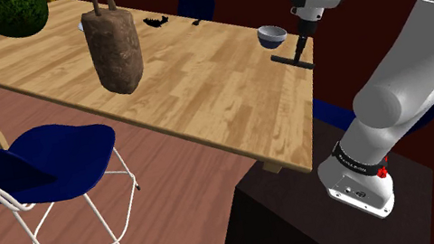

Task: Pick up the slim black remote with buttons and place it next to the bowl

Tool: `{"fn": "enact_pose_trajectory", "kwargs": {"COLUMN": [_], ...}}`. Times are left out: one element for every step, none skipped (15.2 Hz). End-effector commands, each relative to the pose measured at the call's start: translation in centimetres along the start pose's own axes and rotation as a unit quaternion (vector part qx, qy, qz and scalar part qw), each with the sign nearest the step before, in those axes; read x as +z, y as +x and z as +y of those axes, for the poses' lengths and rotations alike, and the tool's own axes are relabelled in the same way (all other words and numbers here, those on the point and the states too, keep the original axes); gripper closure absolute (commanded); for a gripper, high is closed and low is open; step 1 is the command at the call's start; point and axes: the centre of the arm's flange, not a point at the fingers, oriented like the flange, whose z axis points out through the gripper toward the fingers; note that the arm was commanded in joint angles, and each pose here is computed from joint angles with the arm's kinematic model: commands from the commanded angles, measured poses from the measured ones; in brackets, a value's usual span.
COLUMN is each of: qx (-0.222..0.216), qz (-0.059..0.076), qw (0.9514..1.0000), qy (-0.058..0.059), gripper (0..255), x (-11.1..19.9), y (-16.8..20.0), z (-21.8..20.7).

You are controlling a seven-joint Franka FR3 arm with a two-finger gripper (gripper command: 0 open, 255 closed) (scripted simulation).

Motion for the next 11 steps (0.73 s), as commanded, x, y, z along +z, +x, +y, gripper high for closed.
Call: {"fn": "enact_pose_trajectory", "kwargs": {"qx": [0.000, 0.000, 0.000, 0.000, 0.000, 0.000, 0.000, 0.000, 0.000, 0.000, 0.000], "qz": [0.000, 0.000, 0.000, 0.000, 0.000, 0.000, 0.000, 0.000, 0.000, 0.000, 0.000], "qw": [1.0000, 1.0000, 1.0000, 1.0000, 1.0000, 1.0000, 1.0000, 1.0000, 1.0000, 1.0000, 1.0000], "qy": [0.000, 0.000, 0.000, 0.000, 0.000, 0.000, 0.000, 0.000, 0.000, 0.000, 0.000], "gripper": [0, 0, 0, 0, 0, 0, 0, 0, 0, 0, 0], "x": [-2.0, -3.4, -4.4, -4.4, -4.4, -4.4, -4.4, -4.4, -4.4, -4.4, -4.4], "y": [0.1, 0.1, 0.1, 0.1, 0.1, 0.1, 0.1, 0.1, 0.1, 0.1, 0.1], "z": [0.0, 0.0, 0.0, 0.0, 0.0, 0.0, 0.0, 0.0, 0.0, 0.0, 0.0]}}
